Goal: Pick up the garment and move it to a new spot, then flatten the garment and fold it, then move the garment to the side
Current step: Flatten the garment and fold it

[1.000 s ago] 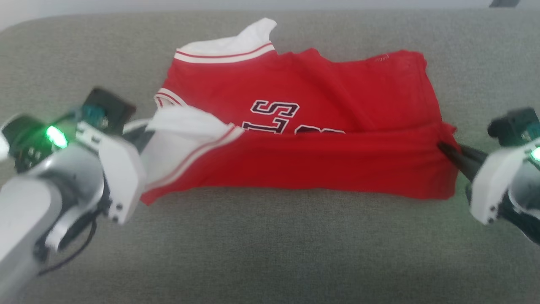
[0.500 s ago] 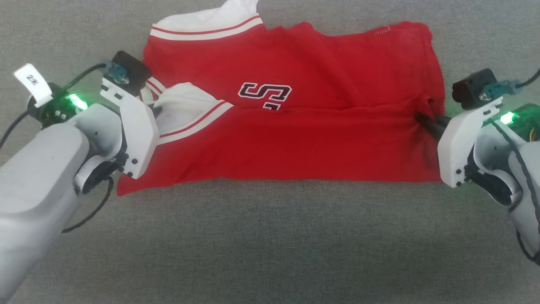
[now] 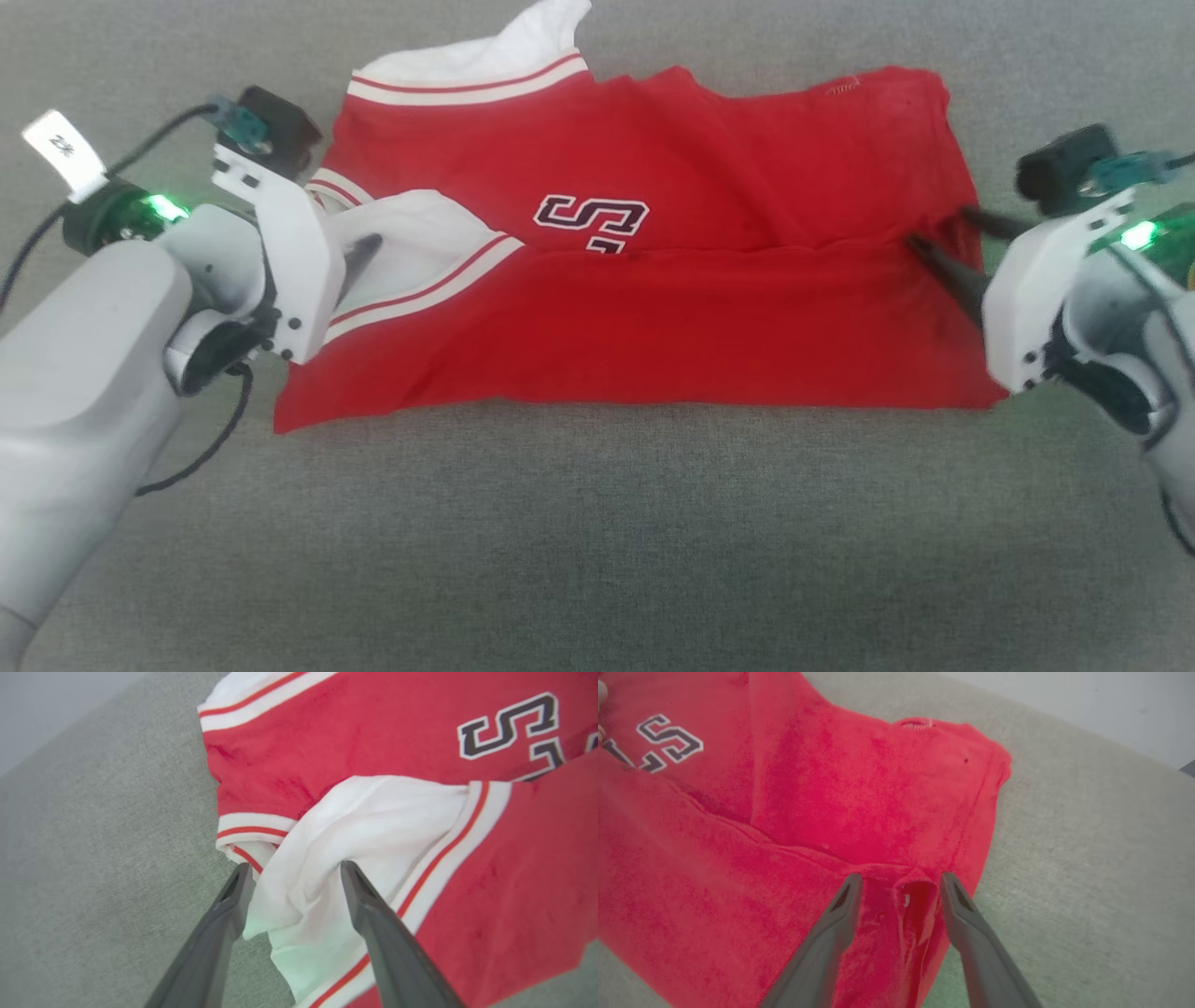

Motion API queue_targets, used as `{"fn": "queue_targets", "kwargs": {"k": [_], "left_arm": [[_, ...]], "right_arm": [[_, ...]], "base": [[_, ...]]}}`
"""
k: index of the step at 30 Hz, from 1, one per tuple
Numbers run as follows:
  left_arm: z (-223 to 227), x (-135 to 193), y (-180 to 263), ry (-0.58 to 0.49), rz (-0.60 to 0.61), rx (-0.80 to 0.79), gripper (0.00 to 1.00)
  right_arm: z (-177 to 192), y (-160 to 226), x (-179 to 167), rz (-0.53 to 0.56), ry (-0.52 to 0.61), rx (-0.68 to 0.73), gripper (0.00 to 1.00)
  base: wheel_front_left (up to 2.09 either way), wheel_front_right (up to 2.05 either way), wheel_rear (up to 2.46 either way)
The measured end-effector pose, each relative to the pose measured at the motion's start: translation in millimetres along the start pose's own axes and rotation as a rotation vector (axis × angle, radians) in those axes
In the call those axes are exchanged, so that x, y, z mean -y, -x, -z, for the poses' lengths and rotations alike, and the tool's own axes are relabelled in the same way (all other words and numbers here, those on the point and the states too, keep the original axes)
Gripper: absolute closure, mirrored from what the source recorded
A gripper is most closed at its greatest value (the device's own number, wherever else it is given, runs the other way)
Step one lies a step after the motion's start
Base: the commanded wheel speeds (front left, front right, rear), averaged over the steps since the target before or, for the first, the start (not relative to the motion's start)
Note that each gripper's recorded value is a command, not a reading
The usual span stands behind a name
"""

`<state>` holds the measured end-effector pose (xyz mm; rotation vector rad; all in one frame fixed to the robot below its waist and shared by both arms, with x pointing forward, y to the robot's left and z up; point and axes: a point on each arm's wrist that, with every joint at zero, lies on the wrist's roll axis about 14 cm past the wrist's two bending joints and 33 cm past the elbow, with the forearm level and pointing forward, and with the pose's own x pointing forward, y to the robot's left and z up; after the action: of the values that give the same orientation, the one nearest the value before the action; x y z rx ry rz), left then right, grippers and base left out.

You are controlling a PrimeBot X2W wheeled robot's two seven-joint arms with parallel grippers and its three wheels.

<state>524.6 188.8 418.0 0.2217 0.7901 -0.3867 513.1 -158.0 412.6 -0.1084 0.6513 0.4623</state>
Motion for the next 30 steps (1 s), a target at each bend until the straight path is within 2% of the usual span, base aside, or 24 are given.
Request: {"fn": "queue_targets", "kwargs": {"k": [7, 12, 20, 26, 30], "left_arm": [[-22.3, -8.0, 28.1, -0.009, -0.036, 0.058, 0.00], [-8.5, 5.9, 39.9, 0.016, -0.010, 0.013, 0.00], [36.3, 22.2, 52.4, 0.092, 0.004, -0.135, 0.00], [51.7, 17.5, 50.8, 0.134, -0.027, -0.180, 0.00], [66.2, 15.2, 41.7, 0.199, -0.035, -0.229, 0.00]], "right_arm": [[-49.5, 27.2, 13.9, 0.053, 0.011, 0.241, 0.00], [-73.6, 53.8, 28.9, 0.129, 0.003, 0.437, 0.00], [-68.8, 99.7, 51.8, 0.296, -0.033, 0.631, 0.00], [-50.5, 123.5, 54.2, 0.389, -0.072, 0.664, 0.00], [-37.5, 132.4, 50.8, 0.420, -0.111, 0.661, 0.00]], "base": [[0.00, 0.00, 0.00], [0.00, 0.00, 0.00], [0.00, 0.00, 0.00], [0.00, 0.00, 0.00], [0.00, 0.00, 0.00]]}}
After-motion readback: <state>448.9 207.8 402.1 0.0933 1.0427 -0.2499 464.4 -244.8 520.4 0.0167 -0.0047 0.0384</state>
